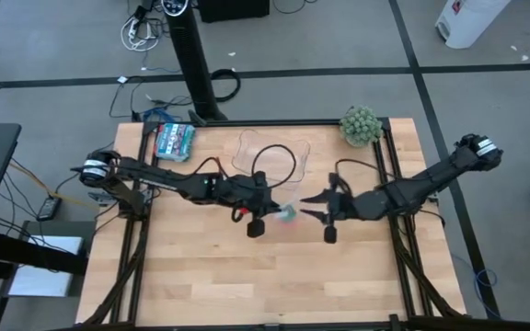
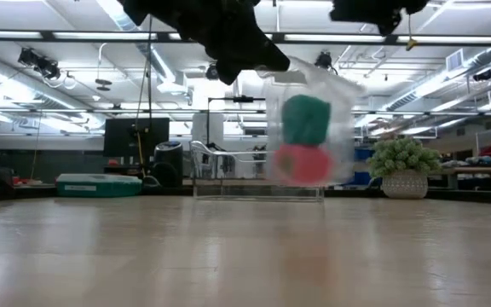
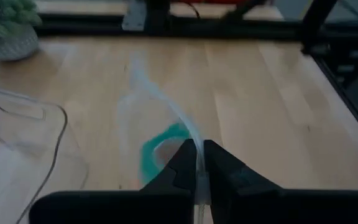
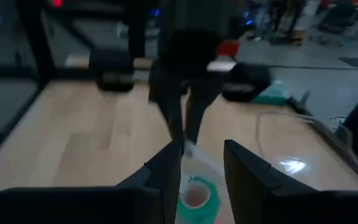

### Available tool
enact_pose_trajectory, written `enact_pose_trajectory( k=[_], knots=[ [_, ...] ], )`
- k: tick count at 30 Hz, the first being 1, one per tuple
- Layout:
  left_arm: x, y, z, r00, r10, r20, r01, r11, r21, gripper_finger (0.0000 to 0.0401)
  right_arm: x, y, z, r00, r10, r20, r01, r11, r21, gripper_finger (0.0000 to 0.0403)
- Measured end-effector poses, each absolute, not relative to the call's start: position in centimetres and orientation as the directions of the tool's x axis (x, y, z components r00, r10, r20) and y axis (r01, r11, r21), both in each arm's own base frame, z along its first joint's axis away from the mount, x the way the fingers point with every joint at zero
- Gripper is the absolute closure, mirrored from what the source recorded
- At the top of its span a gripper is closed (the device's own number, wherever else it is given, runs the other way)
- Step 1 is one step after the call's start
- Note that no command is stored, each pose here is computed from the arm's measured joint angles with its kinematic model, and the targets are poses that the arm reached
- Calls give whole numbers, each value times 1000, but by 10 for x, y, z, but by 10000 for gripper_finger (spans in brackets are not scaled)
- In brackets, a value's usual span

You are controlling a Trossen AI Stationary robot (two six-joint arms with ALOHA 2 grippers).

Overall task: Roll bandage
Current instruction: Close the transparent zip bag

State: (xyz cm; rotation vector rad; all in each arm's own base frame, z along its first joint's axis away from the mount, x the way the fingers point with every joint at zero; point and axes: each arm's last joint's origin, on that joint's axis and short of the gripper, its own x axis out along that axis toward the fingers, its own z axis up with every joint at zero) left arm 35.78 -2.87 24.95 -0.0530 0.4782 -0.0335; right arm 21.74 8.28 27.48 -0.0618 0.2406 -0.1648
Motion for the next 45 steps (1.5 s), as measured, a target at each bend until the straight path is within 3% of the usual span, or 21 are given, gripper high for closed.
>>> enact_pose_trajectory(
  k=[8, 19, 22, 25, 37, 45],
  knots=[
    [360, -32, 262, 857, -79, -509, 63, 997, -50, 375, 261, 82, 267, 925, -106, -364, 46, 985, -168, 289],
    [360, -34, 261, 835, -106, -540, 102, 994, -38, 374, 293, 69, 254, 840, -66, -538, -33, 984, -173, 292],
    [360, -35, 261, 835, -107, -540, 115, 993, -19, 373, 296, 68, 248, 829, -75, -555, -36, 982, -185, 320],
    [360, -34, 261, 836, -92, -541, 102, 995, -10, 367, 296, 68, 248, 825, -71, -560, -52, 978, -200, 381],
    [343, -29, 283, 851, 19, -525, -23, 1000, -2, 244, 280, 65, 256, 801, -113, -587, 41, 990, -135, 402],
    [342, -34, 268, 832, 20, -554, -59, 997, -52, 225, 276, 74, 260, 816, -110, -567, 30, 989, -147, 403]
  ],
)
